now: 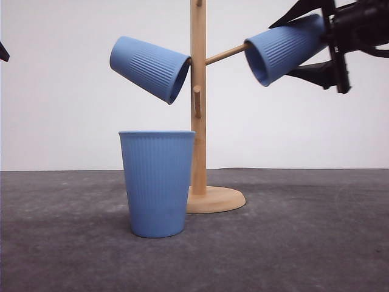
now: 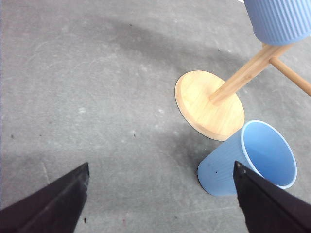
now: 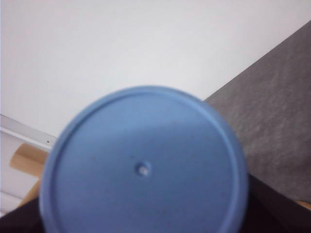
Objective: Place three cups
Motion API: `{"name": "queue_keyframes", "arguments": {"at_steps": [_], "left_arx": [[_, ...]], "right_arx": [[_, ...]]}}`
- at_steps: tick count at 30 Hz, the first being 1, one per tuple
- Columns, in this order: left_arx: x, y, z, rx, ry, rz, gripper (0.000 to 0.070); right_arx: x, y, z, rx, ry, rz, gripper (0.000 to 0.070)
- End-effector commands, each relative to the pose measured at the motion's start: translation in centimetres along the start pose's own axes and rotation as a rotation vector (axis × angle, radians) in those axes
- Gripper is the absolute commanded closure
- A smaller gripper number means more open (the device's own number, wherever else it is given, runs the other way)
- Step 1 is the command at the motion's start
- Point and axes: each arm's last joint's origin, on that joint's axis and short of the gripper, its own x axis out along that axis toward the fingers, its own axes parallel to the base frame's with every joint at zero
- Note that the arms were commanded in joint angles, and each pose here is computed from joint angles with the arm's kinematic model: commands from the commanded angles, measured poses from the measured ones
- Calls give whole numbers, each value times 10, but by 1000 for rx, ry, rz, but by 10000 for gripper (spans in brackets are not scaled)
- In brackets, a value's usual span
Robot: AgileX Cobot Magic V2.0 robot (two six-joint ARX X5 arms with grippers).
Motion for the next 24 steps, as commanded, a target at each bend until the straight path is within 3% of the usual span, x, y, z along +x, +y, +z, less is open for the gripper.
{"name": "queue_keyframes", "arguments": {"at_steps": [1, 12, 19, 24], "left_arx": [[0, 0, 1, 13, -10, 1, 150], [0, 0, 1, 13, -10, 1, 150], [0, 0, 1, 13, -10, 1, 150], [0, 0, 1, 13, -10, 1, 150]], "right_arx": [[10, 6, 4, -40, 0, 34, 328], [37, 4, -12, -105, 53, -3, 328], [45, -3, -20, -98, 78, -19, 327], [47, -2, -23, -117, 80, -21, 249]]}}
